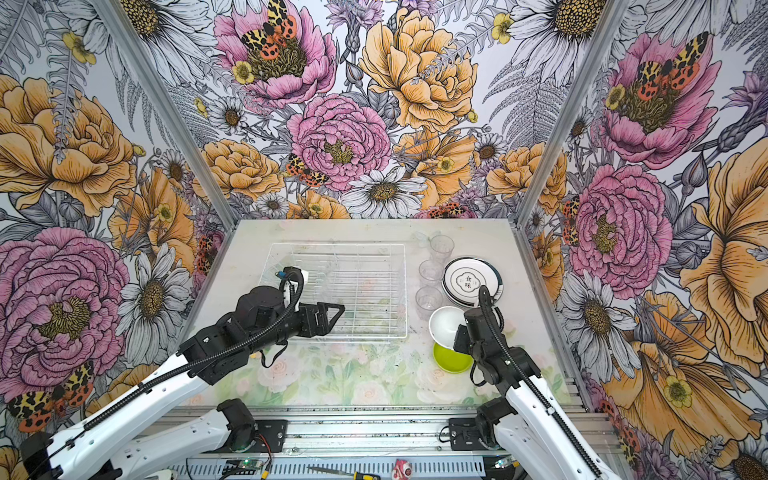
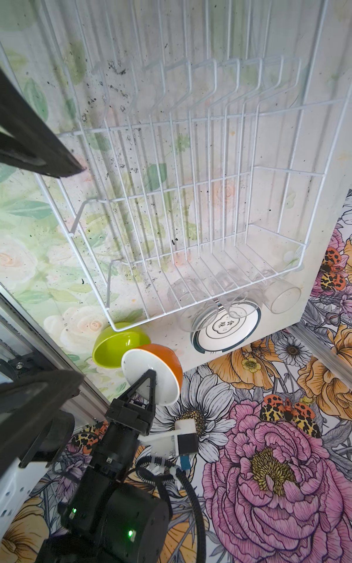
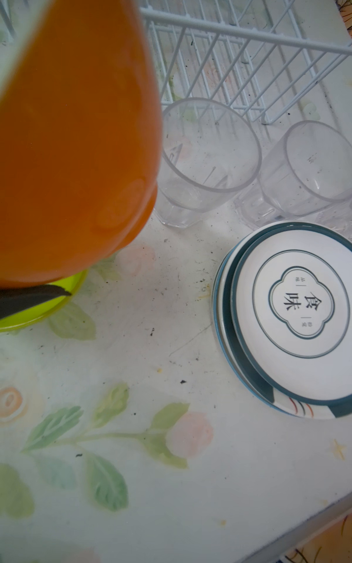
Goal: Unload the mixed dishes from the dish rack
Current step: 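Lower the orange bowl into the lime-green bowl on the table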
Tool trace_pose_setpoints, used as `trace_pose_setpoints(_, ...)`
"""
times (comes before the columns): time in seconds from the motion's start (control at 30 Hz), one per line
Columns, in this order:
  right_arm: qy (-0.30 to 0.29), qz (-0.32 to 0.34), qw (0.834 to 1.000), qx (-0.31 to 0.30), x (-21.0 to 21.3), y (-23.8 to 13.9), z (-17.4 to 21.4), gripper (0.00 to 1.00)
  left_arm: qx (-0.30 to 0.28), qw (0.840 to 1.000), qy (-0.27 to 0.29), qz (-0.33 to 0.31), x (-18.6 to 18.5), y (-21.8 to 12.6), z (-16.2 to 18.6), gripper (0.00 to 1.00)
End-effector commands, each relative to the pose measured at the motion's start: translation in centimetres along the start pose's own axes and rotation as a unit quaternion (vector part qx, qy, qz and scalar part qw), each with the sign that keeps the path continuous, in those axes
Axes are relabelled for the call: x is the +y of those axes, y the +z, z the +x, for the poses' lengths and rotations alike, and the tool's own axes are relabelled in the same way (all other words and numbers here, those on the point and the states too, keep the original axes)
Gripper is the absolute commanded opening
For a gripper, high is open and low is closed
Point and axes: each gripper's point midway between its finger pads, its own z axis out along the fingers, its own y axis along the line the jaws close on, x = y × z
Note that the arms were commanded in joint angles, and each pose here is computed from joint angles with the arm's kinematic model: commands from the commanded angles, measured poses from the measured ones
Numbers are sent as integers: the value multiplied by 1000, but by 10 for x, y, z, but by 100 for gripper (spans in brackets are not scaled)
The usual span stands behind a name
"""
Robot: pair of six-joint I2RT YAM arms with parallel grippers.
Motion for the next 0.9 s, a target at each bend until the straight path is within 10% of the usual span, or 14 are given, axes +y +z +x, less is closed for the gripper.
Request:
trace_pose_setpoints(0.0, 15, -39, 999, 18, 19, -9, -11, 0, -18, 1000, 18, -1, -1, -2, -7, 99)
trace_pose_setpoints(0.87, 40, 66, 984, 163, -6, -11, 24, 0, -21, 1000, 19, 11, 11, 3, -12, 99)
